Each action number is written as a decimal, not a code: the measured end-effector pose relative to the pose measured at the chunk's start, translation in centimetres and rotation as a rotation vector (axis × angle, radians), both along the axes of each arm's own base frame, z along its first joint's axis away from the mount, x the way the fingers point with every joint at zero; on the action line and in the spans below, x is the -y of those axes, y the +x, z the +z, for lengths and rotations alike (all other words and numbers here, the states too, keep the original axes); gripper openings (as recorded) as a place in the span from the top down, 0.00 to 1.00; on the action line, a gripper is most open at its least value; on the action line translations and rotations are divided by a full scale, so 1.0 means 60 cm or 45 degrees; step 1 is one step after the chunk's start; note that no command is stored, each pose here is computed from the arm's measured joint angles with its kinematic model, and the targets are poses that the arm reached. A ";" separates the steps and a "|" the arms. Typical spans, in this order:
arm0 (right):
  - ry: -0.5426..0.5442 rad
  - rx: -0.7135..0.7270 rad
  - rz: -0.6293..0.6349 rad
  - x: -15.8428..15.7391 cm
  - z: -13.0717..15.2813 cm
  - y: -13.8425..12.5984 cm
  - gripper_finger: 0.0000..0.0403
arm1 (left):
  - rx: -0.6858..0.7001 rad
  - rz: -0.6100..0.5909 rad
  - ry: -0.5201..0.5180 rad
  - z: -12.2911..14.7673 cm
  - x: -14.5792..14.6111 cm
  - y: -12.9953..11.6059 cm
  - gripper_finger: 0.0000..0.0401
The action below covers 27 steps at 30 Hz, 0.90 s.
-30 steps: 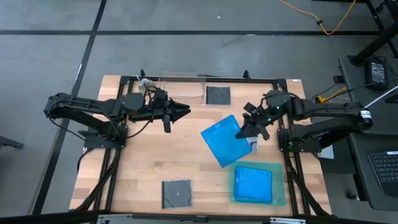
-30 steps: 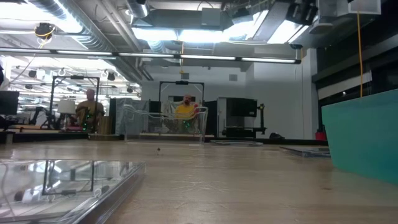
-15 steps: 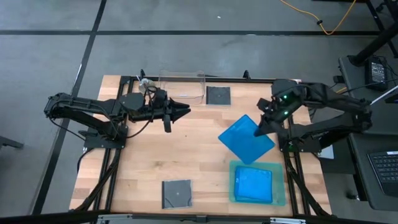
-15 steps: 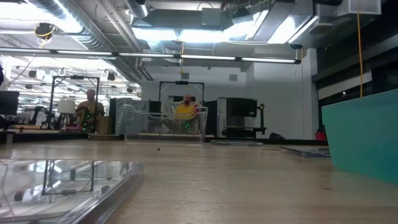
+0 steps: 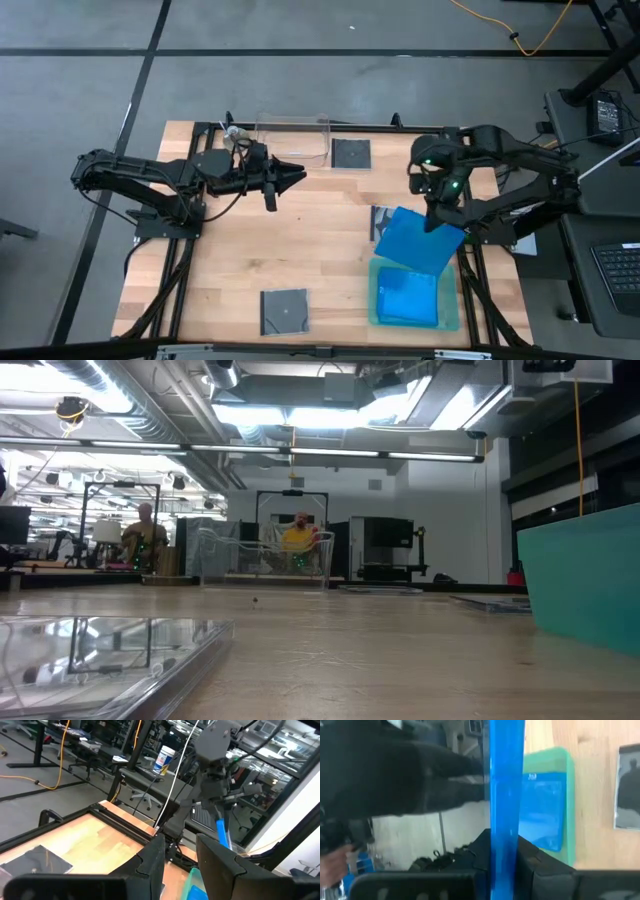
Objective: Pick & place jewel cases by type
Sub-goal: Put the blue cd case into the green bin
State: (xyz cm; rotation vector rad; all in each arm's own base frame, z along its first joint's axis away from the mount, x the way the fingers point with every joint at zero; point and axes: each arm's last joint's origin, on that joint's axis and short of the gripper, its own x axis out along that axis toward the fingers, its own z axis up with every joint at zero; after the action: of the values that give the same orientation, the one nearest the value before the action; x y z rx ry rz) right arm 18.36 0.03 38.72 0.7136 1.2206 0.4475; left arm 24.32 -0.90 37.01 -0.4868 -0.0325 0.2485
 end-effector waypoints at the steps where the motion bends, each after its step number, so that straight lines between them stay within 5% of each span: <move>1: -0.004 -0.014 0.019 0.000 -0.003 0.003 0.89 | 0.001 0.000 -0.005 0.000 0.000 0.000 0.74; 27: 0.005 -0.046 0.567 -0.065 -0.080 0.096 0.90 | 0.001 0.028 -0.004 0.000 -0.001 0.000 0.74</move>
State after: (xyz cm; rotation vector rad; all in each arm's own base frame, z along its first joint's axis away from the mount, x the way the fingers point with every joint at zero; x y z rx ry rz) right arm 24.13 3.93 33.92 0.4499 1.4159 0.8066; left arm 24.32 -0.84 37.00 -0.4895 -0.0382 0.2702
